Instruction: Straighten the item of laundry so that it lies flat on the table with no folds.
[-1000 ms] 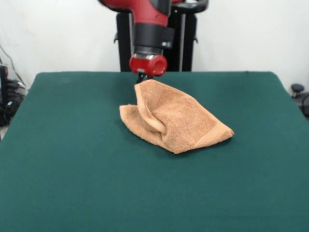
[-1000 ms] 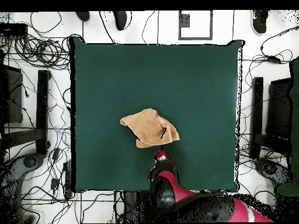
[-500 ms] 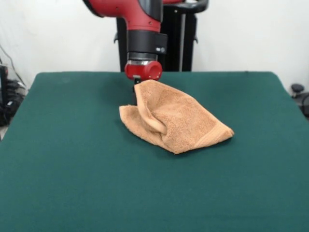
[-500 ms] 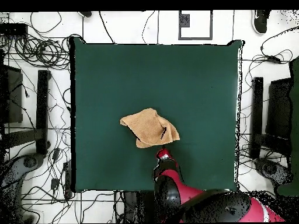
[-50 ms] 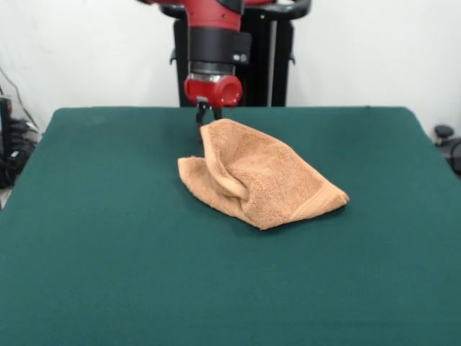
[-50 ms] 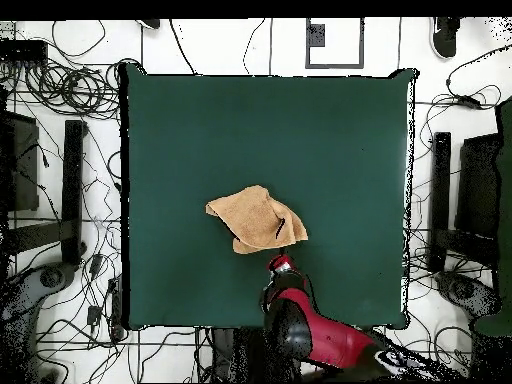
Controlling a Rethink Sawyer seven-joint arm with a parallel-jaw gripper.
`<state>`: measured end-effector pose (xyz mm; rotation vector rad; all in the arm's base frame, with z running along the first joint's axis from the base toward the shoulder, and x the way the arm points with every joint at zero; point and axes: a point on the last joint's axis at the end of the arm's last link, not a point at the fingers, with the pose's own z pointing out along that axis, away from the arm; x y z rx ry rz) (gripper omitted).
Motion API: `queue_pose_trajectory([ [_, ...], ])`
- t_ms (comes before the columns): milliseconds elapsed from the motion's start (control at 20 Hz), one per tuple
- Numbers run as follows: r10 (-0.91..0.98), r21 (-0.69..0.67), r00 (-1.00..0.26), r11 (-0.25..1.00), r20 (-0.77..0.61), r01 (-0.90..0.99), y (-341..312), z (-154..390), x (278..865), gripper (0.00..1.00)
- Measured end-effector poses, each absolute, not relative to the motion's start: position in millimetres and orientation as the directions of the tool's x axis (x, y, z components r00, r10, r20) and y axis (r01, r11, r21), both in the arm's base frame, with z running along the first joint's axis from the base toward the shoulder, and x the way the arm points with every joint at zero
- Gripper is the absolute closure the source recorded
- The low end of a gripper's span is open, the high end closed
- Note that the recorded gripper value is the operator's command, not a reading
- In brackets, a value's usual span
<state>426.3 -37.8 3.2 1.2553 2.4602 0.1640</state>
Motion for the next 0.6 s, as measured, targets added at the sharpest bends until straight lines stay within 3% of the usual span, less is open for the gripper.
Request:
queue_pose_trajectory([
  [600,0.792,0.237,-0.538,0.603,-0.288,0.762,-47.1,54.4,437.6,0.0],
])
